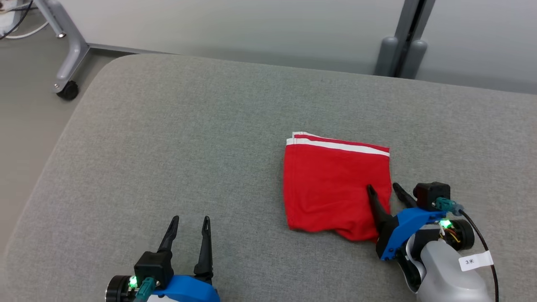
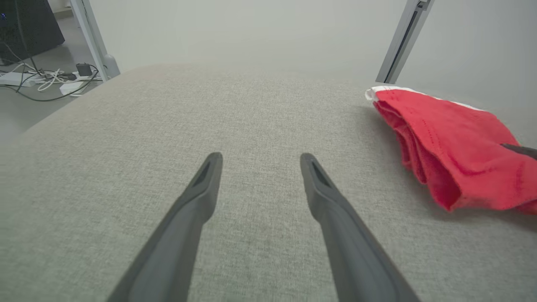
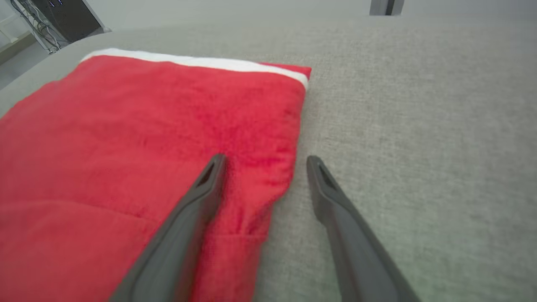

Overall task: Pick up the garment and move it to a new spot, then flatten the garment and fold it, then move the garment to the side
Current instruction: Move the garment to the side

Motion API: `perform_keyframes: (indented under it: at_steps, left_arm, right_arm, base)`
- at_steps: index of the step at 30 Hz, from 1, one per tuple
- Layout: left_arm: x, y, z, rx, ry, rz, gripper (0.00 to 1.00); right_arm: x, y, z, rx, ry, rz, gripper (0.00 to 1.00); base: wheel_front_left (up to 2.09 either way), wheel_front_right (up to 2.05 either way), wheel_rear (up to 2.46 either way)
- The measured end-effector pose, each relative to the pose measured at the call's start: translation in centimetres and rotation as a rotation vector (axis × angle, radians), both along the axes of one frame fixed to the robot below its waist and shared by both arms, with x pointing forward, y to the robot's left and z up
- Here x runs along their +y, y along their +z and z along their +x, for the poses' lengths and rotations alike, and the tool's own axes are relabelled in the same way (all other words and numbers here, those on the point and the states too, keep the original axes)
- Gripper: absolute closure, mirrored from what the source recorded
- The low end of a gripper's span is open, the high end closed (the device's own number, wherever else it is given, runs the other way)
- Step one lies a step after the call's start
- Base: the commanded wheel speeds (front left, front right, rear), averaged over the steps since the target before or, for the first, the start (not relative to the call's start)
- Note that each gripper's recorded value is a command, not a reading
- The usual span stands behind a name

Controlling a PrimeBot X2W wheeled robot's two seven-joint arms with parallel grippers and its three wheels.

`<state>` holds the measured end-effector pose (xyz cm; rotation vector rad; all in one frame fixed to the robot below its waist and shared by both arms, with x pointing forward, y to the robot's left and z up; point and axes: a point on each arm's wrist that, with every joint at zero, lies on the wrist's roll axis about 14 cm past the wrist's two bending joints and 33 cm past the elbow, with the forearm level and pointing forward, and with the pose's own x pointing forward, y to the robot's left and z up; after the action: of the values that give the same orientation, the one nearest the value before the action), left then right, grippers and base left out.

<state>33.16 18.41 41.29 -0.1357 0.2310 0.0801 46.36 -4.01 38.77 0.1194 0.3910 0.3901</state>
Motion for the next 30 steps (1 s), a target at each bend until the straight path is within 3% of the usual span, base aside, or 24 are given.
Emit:
perform_keyframes:
  at_steps: [4, 5, 6, 7, 12, 17, 30]
  left_arm:
    - [0.6, -0.4, -0.4, 0.017, 0.022, 0.005, 0.00]
    - [0.7, -0.5, -0.4, 0.020, 0.025, 0.006, 0.00]
    - [0.8, -0.5, -0.4, 0.021, 0.026, 0.006, 0.00]
    - [0.7, -0.5, -0.3, 0.021, 0.024, 0.006, 0.00]
    - [-0.4, -0.6, 0.5, 0.018, -0.017, 0.006, 0.00]
    - [-3.3, -1.1, 2.2, 0.023, -0.125, 0.000, 0.00]
    - [-15.5, -1.5, 5.9, 0.007, -0.506, -0.061, 0.00]
  right_arm:
    - [0.6, -2.1, -0.2, 0.075, 0.023, -0.030, 0.00]
    - [0.8, -2.2, -0.2, 0.081, 0.026, -0.023, 0.20]
    - [0.9, -2.2, -0.2, 0.083, 0.031, -0.024, 0.67]
    - [0.9, -2.2, -0.2, 0.081, 0.031, -0.022, 1.00]
    - [-0.4, -1.7, -0.6, 0.077, -0.016, 0.009, 1.00]
    - [-4.3, -1.7, -1.7, 0.077, -0.133, 0.043, 1.00]
    - [-15.8, -2.3, -9.1, 0.094, -0.451, 0.036, 1.00]
  base:
    - [0.00, 0.00, 0.00]
    - [0.00, 0.00, 0.00]
    - [0.00, 0.00, 0.00]
    - [0.00, 0.00, 0.00]
    - [0.00, 0.00, 0.00]
    - [0.00, 0.00, 0.00]
    - [0.00, 0.00, 0.00]
